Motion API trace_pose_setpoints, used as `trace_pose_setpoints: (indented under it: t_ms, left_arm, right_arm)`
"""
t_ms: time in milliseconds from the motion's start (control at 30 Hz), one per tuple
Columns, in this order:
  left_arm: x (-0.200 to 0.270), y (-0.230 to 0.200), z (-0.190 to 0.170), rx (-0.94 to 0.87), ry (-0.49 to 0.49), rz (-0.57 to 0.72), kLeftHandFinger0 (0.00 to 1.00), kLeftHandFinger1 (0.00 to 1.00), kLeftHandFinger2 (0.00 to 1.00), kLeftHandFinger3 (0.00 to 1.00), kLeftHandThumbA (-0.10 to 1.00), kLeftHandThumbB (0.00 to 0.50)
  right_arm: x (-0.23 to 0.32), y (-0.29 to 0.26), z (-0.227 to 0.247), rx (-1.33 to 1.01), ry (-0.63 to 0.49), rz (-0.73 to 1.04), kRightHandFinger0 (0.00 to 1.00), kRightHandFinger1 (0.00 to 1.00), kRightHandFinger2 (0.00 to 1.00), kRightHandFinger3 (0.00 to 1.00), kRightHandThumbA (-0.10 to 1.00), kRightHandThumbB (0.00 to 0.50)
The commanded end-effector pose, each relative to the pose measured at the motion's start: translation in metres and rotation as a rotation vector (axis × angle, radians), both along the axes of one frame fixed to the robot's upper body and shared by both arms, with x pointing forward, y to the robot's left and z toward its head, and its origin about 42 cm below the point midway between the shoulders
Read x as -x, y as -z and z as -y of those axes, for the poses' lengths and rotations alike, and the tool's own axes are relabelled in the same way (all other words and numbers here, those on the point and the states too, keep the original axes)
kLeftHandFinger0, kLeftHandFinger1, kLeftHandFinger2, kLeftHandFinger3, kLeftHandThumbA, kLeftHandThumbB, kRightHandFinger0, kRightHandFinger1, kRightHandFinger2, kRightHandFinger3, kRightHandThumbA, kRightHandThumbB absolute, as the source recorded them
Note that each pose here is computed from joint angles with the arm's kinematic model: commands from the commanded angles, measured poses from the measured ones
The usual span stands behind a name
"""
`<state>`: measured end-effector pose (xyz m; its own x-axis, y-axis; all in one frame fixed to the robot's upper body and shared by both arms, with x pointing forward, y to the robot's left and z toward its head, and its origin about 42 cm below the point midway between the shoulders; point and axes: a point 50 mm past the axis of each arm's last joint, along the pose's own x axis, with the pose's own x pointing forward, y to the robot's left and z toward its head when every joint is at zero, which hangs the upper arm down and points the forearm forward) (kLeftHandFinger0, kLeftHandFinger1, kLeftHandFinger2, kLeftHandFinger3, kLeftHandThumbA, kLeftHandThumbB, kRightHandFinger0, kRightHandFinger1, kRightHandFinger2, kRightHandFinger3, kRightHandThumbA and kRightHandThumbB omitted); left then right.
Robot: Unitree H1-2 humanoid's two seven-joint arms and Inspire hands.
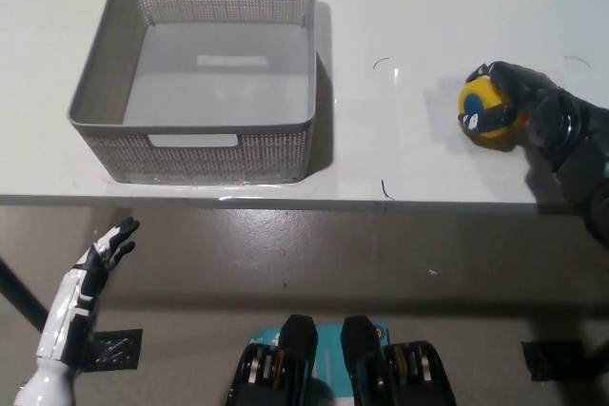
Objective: Use the right hand to pick up a yellow duck toy and place it into a container on the left hand side
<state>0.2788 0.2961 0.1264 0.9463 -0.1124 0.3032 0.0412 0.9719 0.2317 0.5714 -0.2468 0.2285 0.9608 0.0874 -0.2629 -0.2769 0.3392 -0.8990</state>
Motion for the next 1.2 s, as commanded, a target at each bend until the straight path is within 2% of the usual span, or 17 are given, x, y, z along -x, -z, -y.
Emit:
trace_pose_setpoints:
  t_ms: [0,100,167,200,233,267,333,400,433,500,800,833,867,900,967,1100,1167]
  left_arm:
    - [-0.005,-0.013,-0.009,-0.019,0.011,0.070,1.00,1.00,1.00,1.00,1.00,0.183]
    - [-0.005,-0.012,-0.009,-0.015,0.012,0.068,1.00,1.00,1.00,1.00,1.00,0.185]
    - [-0.005,-0.013,-0.008,-0.018,0.013,0.075,1.00,1.00,1.00,1.00,1.00,0.170]
    - [-0.004,-0.013,-0.008,-0.019,0.013,0.077,1.00,1.00,1.00,1.00,1.00,0.165]
    - [-0.003,-0.012,-0.009,-0.020,0.013,0.074,1.00,1.00,1.00,1.00,1.00,0.164]
    - [-0.003,-0.012,-0.009,-0.018,0.012,0.070,1.00,1.00,1.00,1.00,1.00,0.164]
    - [-0.003,-0.013,-0.009,-0.012,0.012,0.070,1.00,1.00,1.00,1.00,1.00,0.163]
    - [-0.002,-0.013,-0.009,-0.010,0.003,0.061,1.00,1.00,1.00,1.00,1.00,0.172]
    - [-0.002,-0.012,-0.008,-0.008,0.003,0.062,1.00,1.00,1.00,1.00,1.00,0.166]
    - [-0.001,-0.012,-0.007,-0.015,-0.001,0.063,1.00,1.00,1.00,1.00,1.00,0.165]
    - [0.003,-0.009,-0.008,-0.031,-0.008,0.063,1.00,1.00,1.00,1.00,1.00,0.145]
    - [0.004,-0.008,-0.008,-0.031,-0.006,0.057,1.00,1.00,1.00,1.00,1.00,0.148]
    - [0.005,-0.008,-0.007,-0.032,-0.005,0.053,1.00,1.00,1.00,1.00,1.00,0.151]
    - [0.005,-0.007,-0.007,-0.032,-0.001,0.049,1.00,1.00,1.00,1.00,1.00,0.152]
    - [0.006,-0.007,-0.007,-0.031,0.003,0.048,1.00,1.00,1.00,1.00,1.00,0.141]
    - [0.008,-0.006,-0.006,-0.031,0.010,0.040,1.00,1.00,1.00,1.00,1.00,0.139]
    - [0.009,-0.004,-0.005,-0.035,0.012,0.031,1.00,1.00,1.00,1.00,1.00,0.148]
  right_arm:
    - [-0.007,-0.028,0.005,-0.077,0.019,0.201,0.16,0.64,0.95,0.76,-0.10,0.146]
    - [-0.007,-0.028,0.006,-0.077,0.023,0.205,0.14,0.69,1.00,0.87,-0.10,0.133]
    - [-0.009,-0.032,0.005,-0.069,0.031,0.220,0.28,0.82,1.00,0.96,-0.10,0.161]
    - [-0.010,-0.037,0.004,-0.073,0.032,0.235,0.29,0.71,0.85,0.72,-0.10,0.166]
    - [-0.011,-0.040,0.004,-0.081,0.028,0.252,0.20,0.56,0.68,0.58,-0.10,0.170]
    - [-0.012,-0.047,0.002,-0.102,0.025,0.284,0.04,0.44,0.71,0.65,-0.10,0.150]
    - [-0.017,-0.068,-0.003,-0.157,0.007,0.355,0.00,0.47,0.90,0.86,-0.10,0.147]
    - [-0.022,-0.096,-0.011,-0.204,-0.010,0.442,0.01,0.53,0.89,1.00,-0.10,0.139]
    - [-0.024,-0.108,-0.014,-0.220,-0.024,0.480,0.00,0.52,0.86,0.99,-0.10,0.151]
    - [-0.028,-0.141,-0.023,-0.245,-0.050,0.555,0.00,0.49,0.81,0.95,-0.10,0.126]
    - [-0.025,-0.243,-0.079,-0.372,-0.195,0.753,0.00,0.43,0.77,0.91,-0.10,0.127]
    - [-0.023,-0.247,-0.086,-0.388,-0.212,0.760,0.00,0.42,0.77,0.90,-0.10,0.135]
    - [-0.023,-0.247,-0.087,-0.393,-0.215,0.760,0.05,0.49,0.84,0.95,-0.10,0.124]
    - [-0.019,-0.256,-0.107,-0.409,-0.253,0.784,0.00,0.41,0.77,0.89,-0.10,0.137]
    - [-0.017,-0.259,-0.122,-0.412,-0.278,0.785,0.00,0.41,0.76,0.89,-0.10,0.125]
    - [-0.007,-0.267,-0.167,-0.472,-0.357,0.770,0.01,0.46,0.80,0.91,-0.10,0.167]
    - [-0.001,-0.263,-0.197,-0.501,-0.374,0.749,0.01,0.46,0.82,0.93,-0.10,0.149]
